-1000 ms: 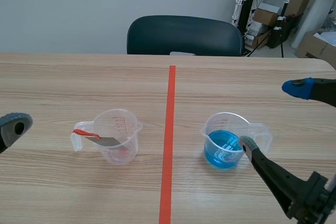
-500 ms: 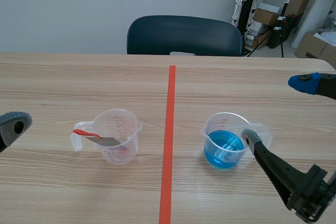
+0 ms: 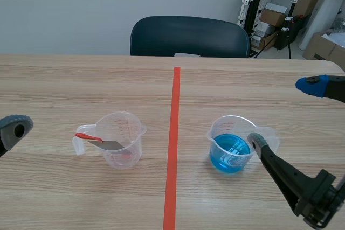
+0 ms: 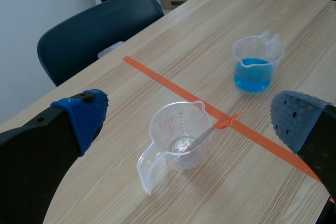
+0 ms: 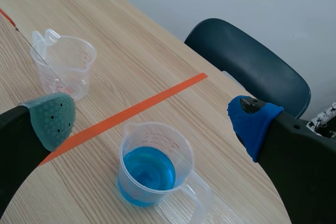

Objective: Do the redox reaction experiment. lift the metal plate out of the left beaker

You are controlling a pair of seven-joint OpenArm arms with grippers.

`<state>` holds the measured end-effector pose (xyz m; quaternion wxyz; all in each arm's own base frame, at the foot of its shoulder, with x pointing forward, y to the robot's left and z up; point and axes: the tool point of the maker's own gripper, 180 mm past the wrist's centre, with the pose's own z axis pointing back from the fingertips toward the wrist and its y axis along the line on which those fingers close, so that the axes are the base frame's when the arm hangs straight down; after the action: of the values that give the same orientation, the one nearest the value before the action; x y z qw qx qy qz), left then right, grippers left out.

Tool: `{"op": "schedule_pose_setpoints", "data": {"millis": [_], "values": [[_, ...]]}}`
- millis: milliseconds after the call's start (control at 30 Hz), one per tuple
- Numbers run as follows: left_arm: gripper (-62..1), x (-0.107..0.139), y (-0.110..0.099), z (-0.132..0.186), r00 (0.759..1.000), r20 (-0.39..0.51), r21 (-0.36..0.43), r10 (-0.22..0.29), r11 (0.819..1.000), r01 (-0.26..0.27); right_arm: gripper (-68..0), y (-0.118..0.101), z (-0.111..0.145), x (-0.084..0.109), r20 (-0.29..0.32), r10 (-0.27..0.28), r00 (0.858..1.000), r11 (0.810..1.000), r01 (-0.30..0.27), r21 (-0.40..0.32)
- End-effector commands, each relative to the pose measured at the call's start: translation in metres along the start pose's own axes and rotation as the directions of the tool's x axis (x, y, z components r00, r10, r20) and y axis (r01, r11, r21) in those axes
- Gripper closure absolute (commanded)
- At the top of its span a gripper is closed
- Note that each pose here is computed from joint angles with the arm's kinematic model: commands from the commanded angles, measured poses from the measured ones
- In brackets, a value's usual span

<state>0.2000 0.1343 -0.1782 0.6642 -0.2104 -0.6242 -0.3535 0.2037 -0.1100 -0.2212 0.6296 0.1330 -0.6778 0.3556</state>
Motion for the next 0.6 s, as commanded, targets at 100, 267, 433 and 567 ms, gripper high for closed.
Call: {"op": "schedule_pose_setpoints", "data": {"millis": [100, 267, 433, 567], "values": [[-62.3, 0.006, -0.003, -0.001, 0.999, 0.028, -0.007, 0.015, 1.0, -0.015, -60.6, -0.005, -0.003, 0.01, 0.033, 0.012, 0.999, 1.0, -0.012, -0.008], [-62.3, 0.006, -0.003, -0.001, 0.999, 0.029, -0.007, 0.015, 1.0, -0.015, -60.6, 0.001, -0.004, 0.012, 0.036, 0.053, 0.998, 0.998, -0.054, 0.025], [-62.3, 0.006, -0.003, -0.001, 0.999, 0.029, -0.007, 0.015, 1.0, -0.015, -60.6, 0.006, -0.005, 0.018, 0.059, 0.07, 0.996, 0.995, -0.074, 0.064], [-62.3, 0.006, -0.003, -0.001, 0.999, 0.029, -0.007, 0.015, 1.0, -0.015, -60.6, 0.01, -0.005, 0.022, 0.074, 0.07, 0.995, 0.992, -0.077, 0.096]]}}
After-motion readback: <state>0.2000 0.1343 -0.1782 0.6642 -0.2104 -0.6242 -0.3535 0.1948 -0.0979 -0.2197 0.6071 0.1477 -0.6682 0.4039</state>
